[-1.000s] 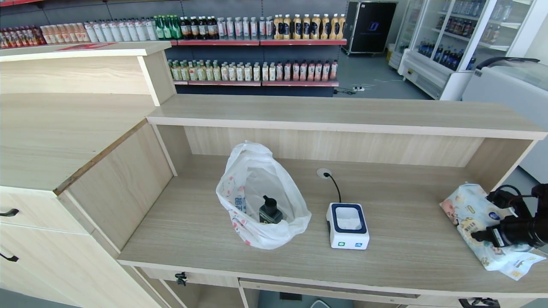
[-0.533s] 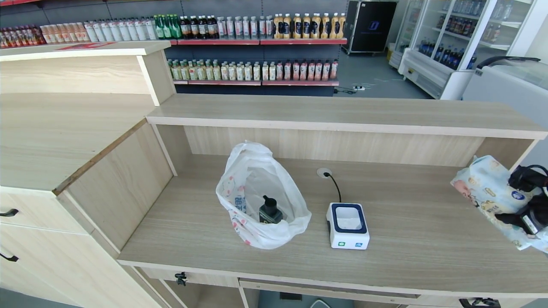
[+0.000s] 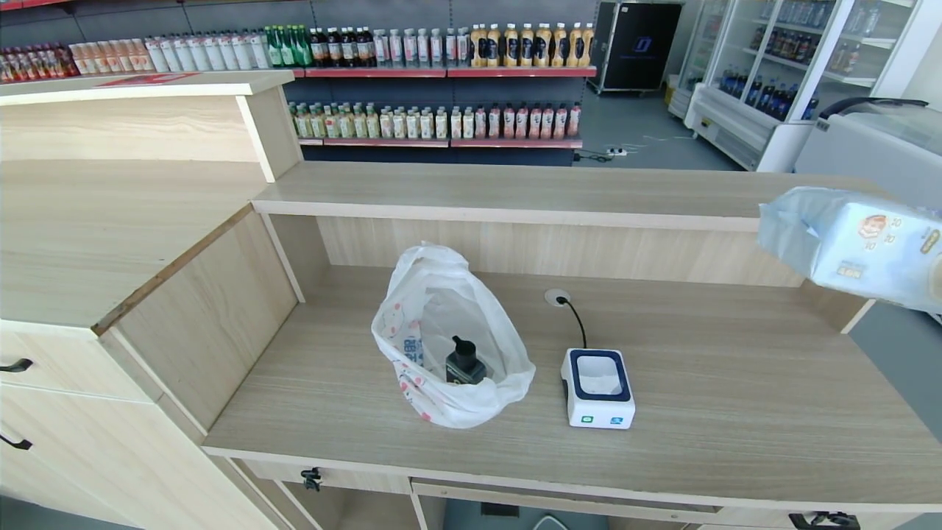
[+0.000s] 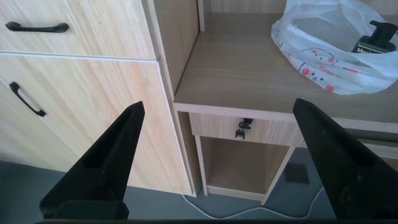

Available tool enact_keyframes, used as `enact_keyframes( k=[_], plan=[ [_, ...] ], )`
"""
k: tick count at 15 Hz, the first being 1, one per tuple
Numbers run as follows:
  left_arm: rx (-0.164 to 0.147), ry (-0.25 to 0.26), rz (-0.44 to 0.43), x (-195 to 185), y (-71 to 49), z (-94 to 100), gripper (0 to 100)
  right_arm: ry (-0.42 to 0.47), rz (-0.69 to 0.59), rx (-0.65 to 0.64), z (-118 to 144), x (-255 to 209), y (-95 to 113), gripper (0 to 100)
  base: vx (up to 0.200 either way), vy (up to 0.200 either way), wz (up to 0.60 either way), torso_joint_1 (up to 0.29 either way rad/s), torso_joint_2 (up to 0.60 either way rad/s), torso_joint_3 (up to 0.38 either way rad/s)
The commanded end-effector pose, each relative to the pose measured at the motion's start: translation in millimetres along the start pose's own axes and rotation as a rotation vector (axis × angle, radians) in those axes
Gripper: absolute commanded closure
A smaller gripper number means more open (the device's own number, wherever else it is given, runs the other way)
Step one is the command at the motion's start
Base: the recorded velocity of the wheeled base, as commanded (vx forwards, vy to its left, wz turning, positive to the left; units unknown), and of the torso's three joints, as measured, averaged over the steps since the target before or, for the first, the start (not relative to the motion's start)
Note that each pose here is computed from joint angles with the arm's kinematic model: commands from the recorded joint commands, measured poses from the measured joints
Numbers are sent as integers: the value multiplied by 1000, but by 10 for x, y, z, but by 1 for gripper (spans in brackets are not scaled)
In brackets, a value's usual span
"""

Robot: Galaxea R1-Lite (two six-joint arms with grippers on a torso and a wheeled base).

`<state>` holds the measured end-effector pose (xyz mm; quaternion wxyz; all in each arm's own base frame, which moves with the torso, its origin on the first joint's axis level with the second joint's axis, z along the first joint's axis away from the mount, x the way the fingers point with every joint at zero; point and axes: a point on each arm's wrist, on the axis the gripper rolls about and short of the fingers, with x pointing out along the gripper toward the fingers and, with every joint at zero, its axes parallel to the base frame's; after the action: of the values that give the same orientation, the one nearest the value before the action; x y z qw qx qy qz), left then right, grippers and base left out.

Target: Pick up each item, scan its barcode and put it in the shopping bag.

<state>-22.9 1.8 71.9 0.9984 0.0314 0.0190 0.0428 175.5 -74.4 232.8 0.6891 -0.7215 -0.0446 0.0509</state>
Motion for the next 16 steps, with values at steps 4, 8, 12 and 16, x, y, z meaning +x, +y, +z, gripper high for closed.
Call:
enact_keyframes(
  k=[4,8,12,16],
  plan=[
    [0,0,1,0,0,-1,0,-269,-484,-713,912,-780,-449,100,0,0,0,0,0,0],
    [0,0,1,0,0,-1,0,-233,-657,-898,1087,-1020,-510,100,0,0,0,0,0,0],
    [0,2,1,1,0,0,0,-244,-648,-889,1227,-927,-485,100,0,0,0,0,0,0],
    [0,0,1,0,0,-1,0,-397,-725,-752,1463,-839,-610,100,0,0,0,0,0,0]
  ],
)
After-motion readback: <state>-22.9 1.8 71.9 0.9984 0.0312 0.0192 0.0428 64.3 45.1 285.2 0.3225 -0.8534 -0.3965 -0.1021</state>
